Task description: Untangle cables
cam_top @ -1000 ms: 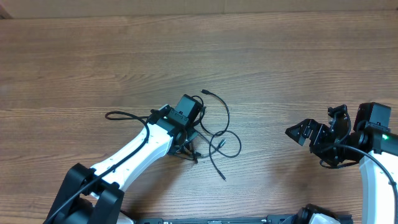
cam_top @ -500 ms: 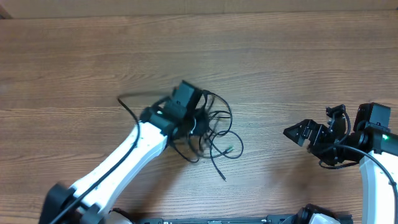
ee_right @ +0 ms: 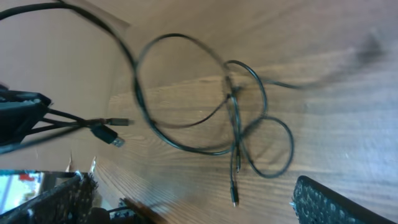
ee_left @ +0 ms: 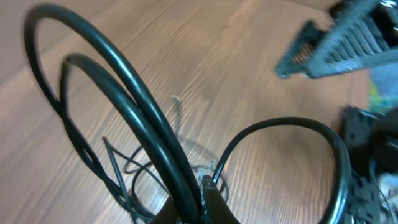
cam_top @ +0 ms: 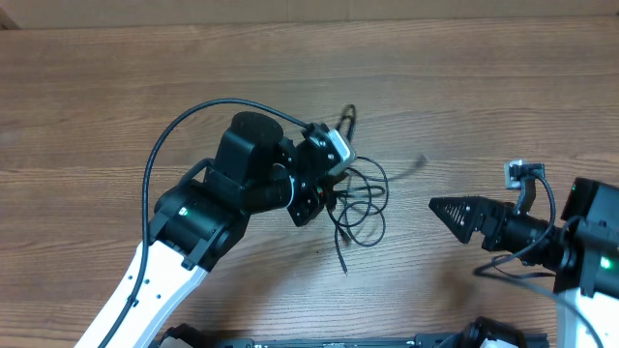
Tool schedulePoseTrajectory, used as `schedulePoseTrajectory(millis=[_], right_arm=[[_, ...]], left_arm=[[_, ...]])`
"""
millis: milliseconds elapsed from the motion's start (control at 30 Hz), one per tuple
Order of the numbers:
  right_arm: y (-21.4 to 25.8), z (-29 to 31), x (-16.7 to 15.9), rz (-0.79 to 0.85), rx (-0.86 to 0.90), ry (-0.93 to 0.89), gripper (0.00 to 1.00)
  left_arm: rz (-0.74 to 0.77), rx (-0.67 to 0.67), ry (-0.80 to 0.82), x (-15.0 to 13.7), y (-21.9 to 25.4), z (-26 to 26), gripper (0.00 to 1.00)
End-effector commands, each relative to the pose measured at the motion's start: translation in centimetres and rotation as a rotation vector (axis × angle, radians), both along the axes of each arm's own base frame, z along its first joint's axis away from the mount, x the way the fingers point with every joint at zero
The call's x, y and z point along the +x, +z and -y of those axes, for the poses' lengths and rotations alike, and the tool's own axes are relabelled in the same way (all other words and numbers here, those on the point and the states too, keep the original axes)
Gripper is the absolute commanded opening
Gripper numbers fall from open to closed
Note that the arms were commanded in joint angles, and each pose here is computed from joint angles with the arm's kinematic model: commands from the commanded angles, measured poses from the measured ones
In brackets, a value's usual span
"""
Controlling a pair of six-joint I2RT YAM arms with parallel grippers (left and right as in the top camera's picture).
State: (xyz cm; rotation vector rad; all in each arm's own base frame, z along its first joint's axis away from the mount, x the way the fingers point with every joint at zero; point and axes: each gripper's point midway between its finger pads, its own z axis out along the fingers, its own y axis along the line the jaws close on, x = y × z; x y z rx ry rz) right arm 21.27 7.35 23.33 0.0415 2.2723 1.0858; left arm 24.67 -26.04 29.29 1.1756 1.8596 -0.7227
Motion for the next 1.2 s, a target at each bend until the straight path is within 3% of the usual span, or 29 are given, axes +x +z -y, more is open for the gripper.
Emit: schedulePoseTrajectory(millis=[0,133,467,700,1000,1167], right_arm=[[3.1,-1.1,-0.7,0.147,0.028,0.049,1.00],[4.6,-1.3,-0.7,0.234,0.025,0.056,1.00],[6.9,-1.7,0.0,0.309,0.094,0.084,1.00],[7.7,-1.6,0.4,0.343,0.097,0.086,1.00],[7.7,-1.4,0.7,0.358,0.074,0.073,1.00],[6.3,0.4,2.1,0.273,0.020,-0.062,1.00]], left_arm=[[0.148,-0.106,-0.278,-3.6,3.5,1.6,0.04],[0.211,-0.225,-0.480,-6.5,5.6,2.8,0.04],[0.201,-0.342,-0.693,-11.0,7.4,3.9,0.04],[0.278,-0.385,-0.806,-13.9,8.7,5.8,0.04],[0.300,-0.383,-0.831,-15.4,8.7,7.7,0.04],[0.242,-0.400,-0.805,-15.2,9.1,7.8,0.04]])
